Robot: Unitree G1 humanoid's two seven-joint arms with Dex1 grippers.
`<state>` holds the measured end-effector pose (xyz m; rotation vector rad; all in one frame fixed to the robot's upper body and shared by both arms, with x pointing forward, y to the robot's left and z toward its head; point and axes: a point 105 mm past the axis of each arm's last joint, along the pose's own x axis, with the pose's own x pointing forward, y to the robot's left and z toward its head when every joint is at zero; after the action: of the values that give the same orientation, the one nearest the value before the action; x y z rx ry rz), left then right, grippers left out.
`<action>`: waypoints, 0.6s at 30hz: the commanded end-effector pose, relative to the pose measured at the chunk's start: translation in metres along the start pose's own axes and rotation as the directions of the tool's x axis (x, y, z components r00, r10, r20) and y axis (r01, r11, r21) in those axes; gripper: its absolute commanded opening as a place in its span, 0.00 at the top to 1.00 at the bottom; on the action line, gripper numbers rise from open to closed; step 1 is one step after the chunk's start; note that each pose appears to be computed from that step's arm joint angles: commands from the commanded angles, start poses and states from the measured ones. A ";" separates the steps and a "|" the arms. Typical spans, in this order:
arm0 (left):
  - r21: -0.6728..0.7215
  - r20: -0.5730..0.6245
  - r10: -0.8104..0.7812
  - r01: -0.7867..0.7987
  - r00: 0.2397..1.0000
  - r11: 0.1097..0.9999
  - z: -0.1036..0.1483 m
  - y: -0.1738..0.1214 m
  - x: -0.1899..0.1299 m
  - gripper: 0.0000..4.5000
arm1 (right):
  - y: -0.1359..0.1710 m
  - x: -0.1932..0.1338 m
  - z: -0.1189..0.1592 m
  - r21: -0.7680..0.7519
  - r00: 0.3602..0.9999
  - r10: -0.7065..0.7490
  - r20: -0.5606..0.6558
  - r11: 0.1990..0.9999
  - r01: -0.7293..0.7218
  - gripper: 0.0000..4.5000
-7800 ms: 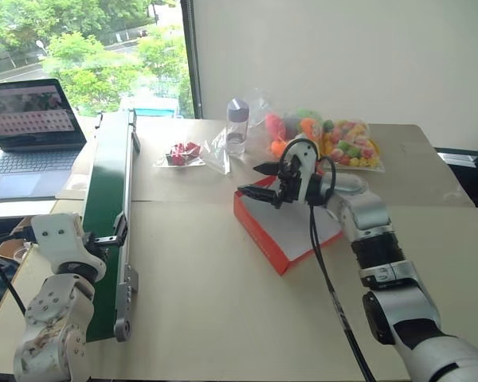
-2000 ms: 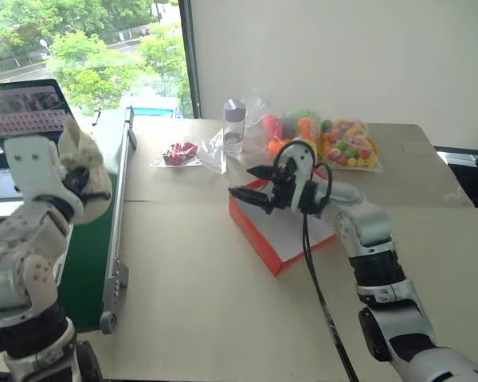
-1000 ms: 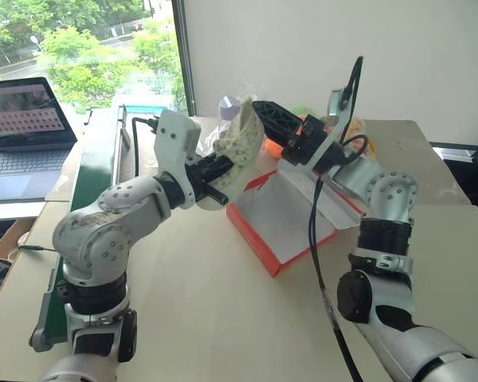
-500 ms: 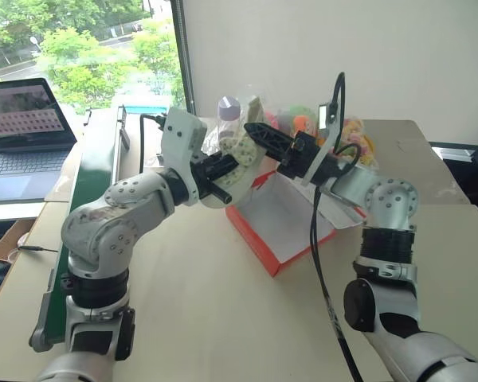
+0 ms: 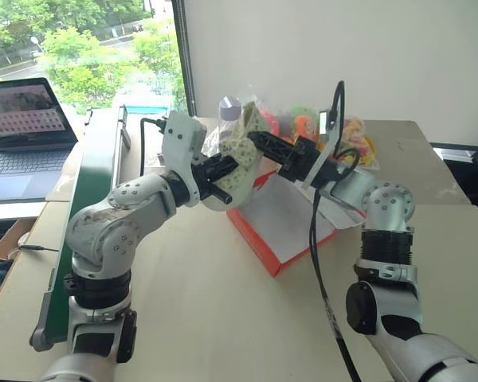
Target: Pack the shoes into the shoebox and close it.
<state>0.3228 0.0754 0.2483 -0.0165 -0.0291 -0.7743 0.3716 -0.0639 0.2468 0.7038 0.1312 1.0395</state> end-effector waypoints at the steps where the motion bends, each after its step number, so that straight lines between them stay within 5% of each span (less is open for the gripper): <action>1: 0.045 0.083 -0.046 0.042 0.995 0.998 0.022 -0.012 -0.004 1.00 | 0.016 0.009 0.013 -0.039 0.997 0.064 0.033 0.997 -0.062 0.78; 3: 0.036 0.074 -0.038 0.036 0.997 0.999 0.021 -0.009 -0.006 1.00 | 0.016 0.010 0.014 -0.040 0.997 0.065 0.037 0.997 -0.064 0.80; 11: 0.061 -0.057 -0.119 0.122 0.991 0.991 0.011 -0.006 -0.031 0.37 | 0.015 0.004 0.032 -0.130 0.999 0.012 0.034 0.992 -0.008 0.81; 18: 0.092 -0.146 -0.160 0.174 0.976 0.980 0.004 -0.002 -0.049 0.37 | 0.026 -0.016 0.070 -0.319 0.998 -0.049 -0.037 0.947 0.035 0.81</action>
<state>0.2927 0.1107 0.2459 0.1130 0.0903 -0.9082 0.3809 -0.1000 0.2958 0.4401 0.0538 0.9675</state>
